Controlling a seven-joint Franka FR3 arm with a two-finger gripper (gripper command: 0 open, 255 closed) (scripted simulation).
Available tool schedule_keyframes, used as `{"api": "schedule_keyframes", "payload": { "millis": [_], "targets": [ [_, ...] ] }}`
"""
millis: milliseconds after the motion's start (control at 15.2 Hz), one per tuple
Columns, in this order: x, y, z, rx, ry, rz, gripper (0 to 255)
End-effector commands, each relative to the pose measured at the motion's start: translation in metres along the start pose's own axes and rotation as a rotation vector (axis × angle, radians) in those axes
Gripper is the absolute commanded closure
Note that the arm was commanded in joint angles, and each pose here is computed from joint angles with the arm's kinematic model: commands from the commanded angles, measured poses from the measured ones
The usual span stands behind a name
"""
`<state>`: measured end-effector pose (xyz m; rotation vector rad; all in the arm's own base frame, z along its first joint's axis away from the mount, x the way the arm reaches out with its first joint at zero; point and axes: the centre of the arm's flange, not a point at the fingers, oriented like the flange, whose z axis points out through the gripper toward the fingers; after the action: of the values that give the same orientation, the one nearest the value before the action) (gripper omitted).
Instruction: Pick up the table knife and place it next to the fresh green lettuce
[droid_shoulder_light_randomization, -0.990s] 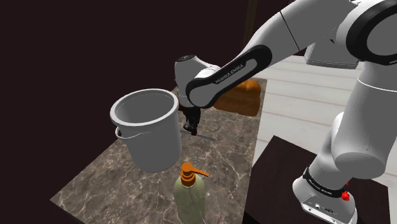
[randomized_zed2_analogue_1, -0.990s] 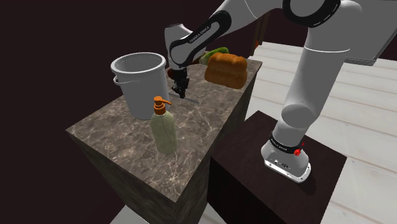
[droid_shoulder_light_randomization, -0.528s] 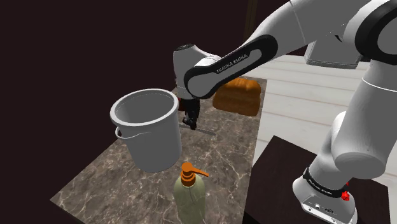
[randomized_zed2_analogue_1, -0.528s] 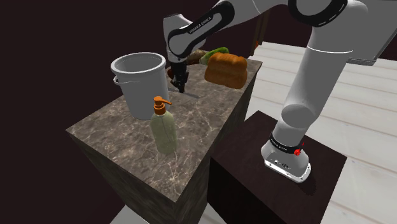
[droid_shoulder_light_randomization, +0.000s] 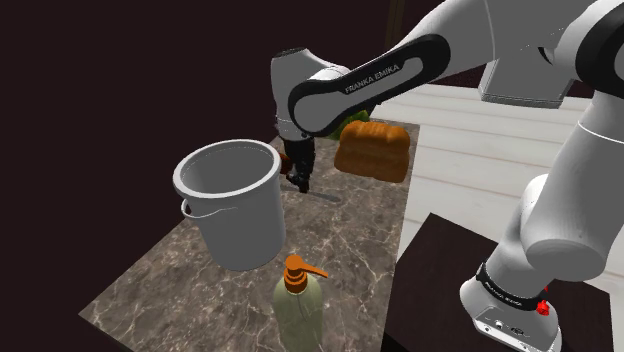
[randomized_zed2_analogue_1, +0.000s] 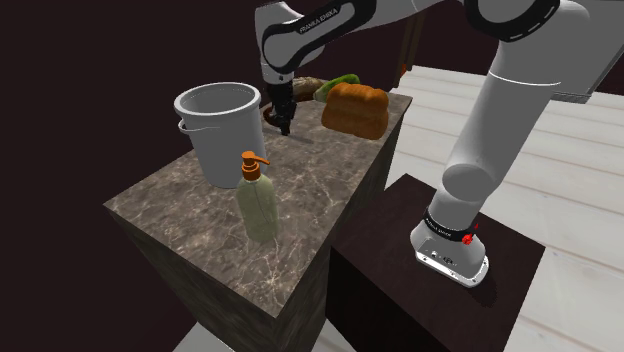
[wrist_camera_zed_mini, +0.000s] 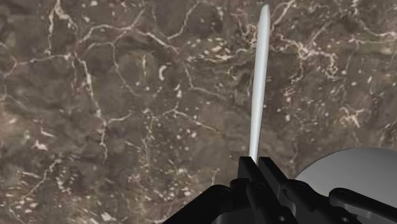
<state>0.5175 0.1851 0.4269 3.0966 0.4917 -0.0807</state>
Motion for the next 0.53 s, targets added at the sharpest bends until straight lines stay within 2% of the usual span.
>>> {"api": "schedule_keyframes", "payload": {
  "millis": [0,462],
  "targets": [
    [0.0,-0.001,-0.011,0.0,0.0,0.0,255],
    [-0.002,-0.001,-0.048,0.0,0.0,0.0,255]
  ]
}}
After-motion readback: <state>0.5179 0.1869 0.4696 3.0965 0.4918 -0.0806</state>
